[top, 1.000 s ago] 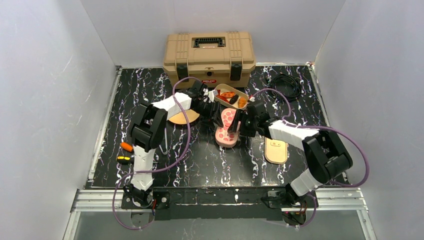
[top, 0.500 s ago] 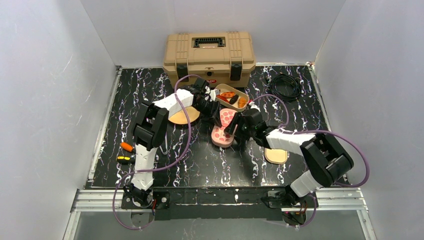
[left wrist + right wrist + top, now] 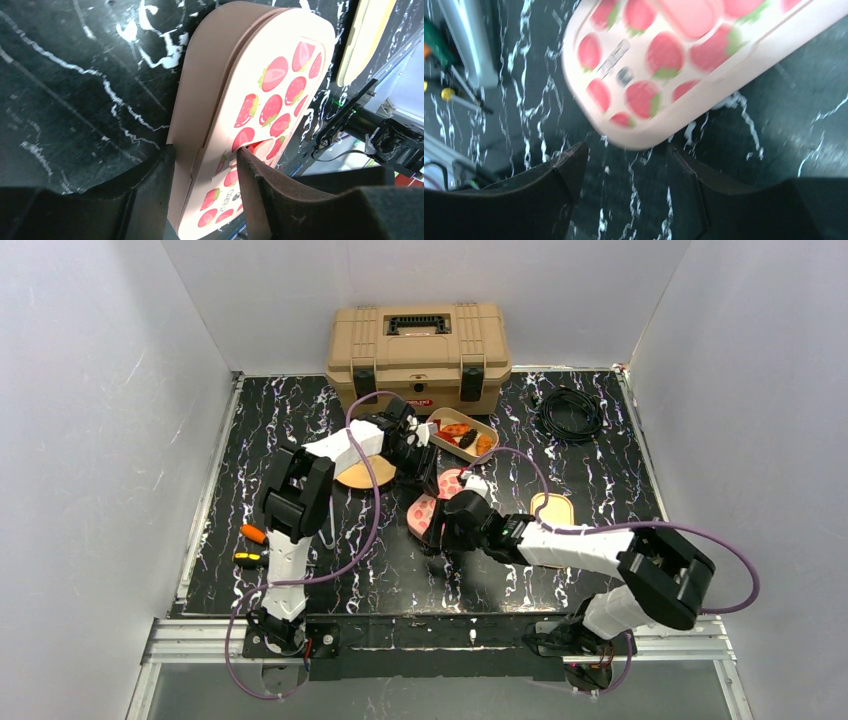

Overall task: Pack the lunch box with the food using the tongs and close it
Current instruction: Close the box lid on the packing box.

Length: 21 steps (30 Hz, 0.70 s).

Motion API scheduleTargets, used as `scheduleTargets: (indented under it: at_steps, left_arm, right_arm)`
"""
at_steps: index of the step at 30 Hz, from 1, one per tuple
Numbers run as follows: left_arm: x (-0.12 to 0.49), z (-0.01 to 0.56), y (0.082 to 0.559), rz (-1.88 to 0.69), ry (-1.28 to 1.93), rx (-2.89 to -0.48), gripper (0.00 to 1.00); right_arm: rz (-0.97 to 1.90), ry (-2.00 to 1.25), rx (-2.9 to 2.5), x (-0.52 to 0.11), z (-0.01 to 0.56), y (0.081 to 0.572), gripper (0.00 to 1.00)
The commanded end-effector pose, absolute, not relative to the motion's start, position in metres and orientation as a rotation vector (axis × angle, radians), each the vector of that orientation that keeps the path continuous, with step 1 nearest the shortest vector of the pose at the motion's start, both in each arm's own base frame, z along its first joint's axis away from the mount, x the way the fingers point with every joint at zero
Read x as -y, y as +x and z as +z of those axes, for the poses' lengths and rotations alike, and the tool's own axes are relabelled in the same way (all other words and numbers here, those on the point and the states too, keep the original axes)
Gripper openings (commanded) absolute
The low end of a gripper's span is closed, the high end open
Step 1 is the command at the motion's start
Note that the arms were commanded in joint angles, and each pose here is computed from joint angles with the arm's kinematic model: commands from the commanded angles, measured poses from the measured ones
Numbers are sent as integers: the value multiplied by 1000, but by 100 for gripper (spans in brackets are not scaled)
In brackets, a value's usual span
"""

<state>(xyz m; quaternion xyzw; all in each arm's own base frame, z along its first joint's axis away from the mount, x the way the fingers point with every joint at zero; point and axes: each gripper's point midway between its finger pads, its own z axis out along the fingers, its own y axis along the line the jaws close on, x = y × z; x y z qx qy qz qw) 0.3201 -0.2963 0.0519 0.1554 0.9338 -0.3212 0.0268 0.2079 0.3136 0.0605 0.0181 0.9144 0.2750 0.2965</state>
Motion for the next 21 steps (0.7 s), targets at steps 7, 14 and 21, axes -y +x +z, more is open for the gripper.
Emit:
scheduleTargets:
  at_steps: [7, 14, 21]
  left_arm:
    - [321, 82, 310, -1148, 630, -2712, 48]
    - [301, 113, 319, -967, 582, -2614, 61]
    - [268, 132, 312, -837, 369, -2583, 72]
  right_arm:
    - [535, -15, -2337, -262, 136, 205, 84]
    - [542, -159, -2322, -219, 154, 251, 90]
    - [708, -264, -2269, -213, 164, 308, 86]
